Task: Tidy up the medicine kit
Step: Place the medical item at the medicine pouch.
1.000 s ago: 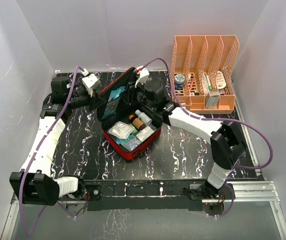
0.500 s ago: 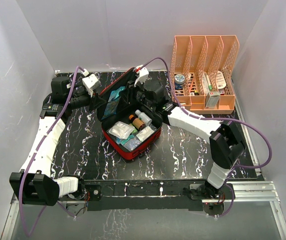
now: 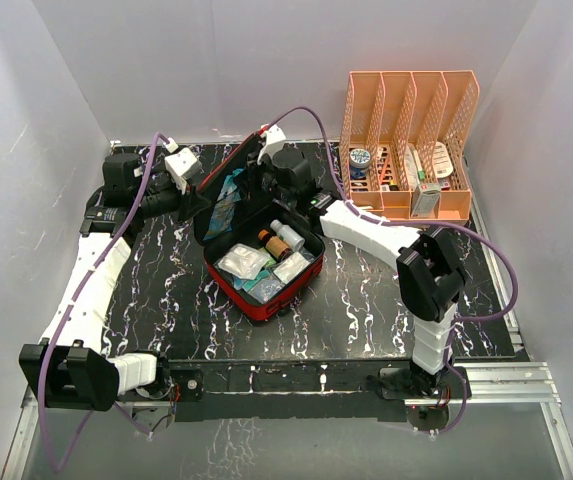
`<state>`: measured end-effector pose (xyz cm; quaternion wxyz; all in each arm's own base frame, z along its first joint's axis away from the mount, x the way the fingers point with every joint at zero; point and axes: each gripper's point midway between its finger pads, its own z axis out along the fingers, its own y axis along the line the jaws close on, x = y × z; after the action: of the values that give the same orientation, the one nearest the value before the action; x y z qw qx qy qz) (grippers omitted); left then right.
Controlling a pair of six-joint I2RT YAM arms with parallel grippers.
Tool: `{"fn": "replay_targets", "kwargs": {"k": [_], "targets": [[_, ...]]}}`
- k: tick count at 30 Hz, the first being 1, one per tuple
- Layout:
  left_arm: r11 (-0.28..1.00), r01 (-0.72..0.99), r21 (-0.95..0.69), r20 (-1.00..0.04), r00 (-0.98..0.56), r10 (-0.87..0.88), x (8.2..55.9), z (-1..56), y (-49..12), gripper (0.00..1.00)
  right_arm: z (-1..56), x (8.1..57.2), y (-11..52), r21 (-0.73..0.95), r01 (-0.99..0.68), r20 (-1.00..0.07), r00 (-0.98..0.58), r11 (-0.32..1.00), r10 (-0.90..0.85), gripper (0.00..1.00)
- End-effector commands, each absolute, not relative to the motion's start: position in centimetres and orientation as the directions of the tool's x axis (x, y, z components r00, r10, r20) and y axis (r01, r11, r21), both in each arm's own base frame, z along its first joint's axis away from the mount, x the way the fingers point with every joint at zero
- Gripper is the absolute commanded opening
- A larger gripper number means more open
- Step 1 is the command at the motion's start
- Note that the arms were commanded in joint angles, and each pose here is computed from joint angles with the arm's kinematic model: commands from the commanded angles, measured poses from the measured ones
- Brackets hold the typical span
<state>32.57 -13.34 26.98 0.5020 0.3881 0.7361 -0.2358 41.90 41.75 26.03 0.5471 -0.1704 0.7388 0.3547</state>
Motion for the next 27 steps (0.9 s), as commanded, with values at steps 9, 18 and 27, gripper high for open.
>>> {"fn": "replay_targets", "kwargs": {"k": [9,18,27], "targets": [[0.514,0.857,-0.037,-0.927,-0.221,0.302,30.3,27.3,-15.0,0.00,22.6,41.2,41.3,0.322,-0.598,-0.885,-0.466,0.734,0.008,0.00],[0.511,0.859,-0.038,-0.926,-0.222,0.304,30.3,27.3,-15.0,0.00,25.4,41.1,40.8,0.338,-0.586,-0.896,-0.439,0.737,0.061,0.20],[0.509,0.860,-0.039,-0.928,-0.219,0.300,30.2,27.5,-15.1,0.00,32.0,40.3,37.7,0.348,-0.548,-0.927,-0.324,0.761,0.190,0.32]]}}
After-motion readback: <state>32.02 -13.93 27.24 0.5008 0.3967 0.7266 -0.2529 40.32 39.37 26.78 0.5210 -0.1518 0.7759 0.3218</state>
